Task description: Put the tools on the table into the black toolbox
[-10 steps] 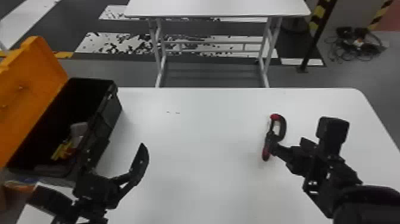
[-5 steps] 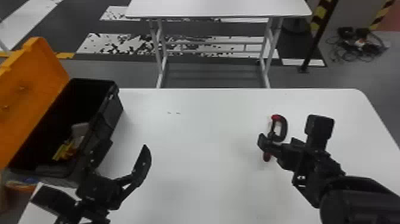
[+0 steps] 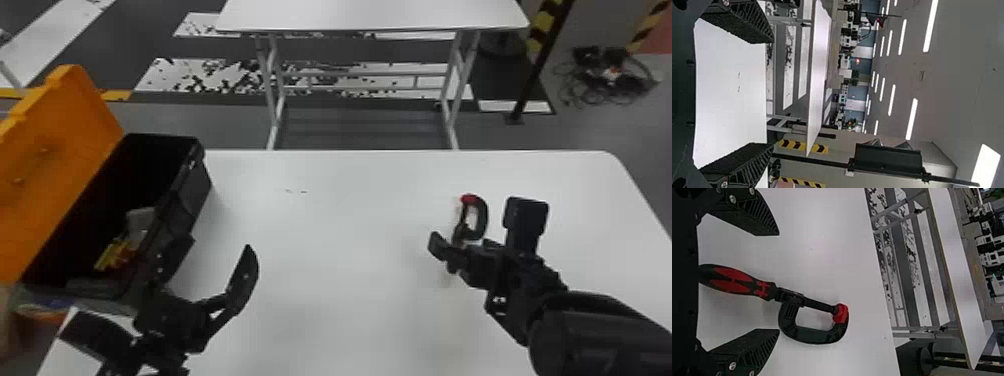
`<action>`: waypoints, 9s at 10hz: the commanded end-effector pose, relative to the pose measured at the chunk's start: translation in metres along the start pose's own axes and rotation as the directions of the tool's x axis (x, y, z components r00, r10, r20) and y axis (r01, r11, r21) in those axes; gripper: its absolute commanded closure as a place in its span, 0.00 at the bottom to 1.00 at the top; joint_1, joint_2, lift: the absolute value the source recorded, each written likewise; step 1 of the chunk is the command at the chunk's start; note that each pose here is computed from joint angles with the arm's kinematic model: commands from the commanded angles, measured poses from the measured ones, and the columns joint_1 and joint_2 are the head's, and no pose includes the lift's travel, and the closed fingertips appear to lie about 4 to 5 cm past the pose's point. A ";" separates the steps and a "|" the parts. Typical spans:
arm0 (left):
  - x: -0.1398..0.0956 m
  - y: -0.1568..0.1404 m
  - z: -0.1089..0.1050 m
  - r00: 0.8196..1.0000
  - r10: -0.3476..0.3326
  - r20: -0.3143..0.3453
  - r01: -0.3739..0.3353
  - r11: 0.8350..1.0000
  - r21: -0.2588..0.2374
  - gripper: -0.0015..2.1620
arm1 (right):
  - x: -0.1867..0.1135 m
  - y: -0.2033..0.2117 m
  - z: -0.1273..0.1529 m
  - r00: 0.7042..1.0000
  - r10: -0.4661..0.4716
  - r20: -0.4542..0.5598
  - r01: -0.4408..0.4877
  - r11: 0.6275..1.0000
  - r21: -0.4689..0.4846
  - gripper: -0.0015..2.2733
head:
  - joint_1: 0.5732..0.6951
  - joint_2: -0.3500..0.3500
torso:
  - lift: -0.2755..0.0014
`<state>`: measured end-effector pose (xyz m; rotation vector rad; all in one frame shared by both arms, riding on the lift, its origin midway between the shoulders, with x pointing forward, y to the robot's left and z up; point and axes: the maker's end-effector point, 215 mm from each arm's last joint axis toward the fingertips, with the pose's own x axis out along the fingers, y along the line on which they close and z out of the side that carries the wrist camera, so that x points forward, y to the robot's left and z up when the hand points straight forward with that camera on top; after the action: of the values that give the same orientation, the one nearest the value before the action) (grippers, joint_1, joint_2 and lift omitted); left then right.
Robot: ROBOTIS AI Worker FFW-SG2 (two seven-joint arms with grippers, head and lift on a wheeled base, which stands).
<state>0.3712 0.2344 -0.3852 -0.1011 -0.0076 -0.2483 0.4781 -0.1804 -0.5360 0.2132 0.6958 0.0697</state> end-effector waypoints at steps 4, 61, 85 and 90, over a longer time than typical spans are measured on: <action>-0.001 0.002 -0.003 1.000 0.000 -0.006 0.000 1.000 -0.002 0.03 | 0.010 0.004 -0.008 1.000 0.002 -0.031 -0.003 1.000 -0.013 0.07 | 1.00 0.62 | 0.72; 0.093 -0.109 -0.005 0.866 -0.415 -0.278 0.244 0.837 -0.490 0.99 | -0.161 0.232 -0.030 0.722 0.687 0.085 -0.576 0.664 -0.477 0.61 | 1.00 0.78 | 0.72; 0.044 0.261 0.096 0.961 0.235 -0.144 -0.274 0.872 -0.407 0.94 | -0.176 0.002 -0.026 0.847 0.416 0.330 -0.346 0.904 -0.251 0.06 | 1.00 1.00 | 0.72; 0.034 0.221 0.104 0.970 0.241 -0.029 -0.238 0.921 -0.307 0.01 | -0.181 -0.005 -0.019 0.837 0.402 0.371 -0.321 0.910 -0.261 0.06 | 1.00 1.00 | 0.72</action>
<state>0.4639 0.4542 -0.3147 -0.4676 0.0934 -0.0139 0.3264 -0.2038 -0.4404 0.1740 0.2171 0.4488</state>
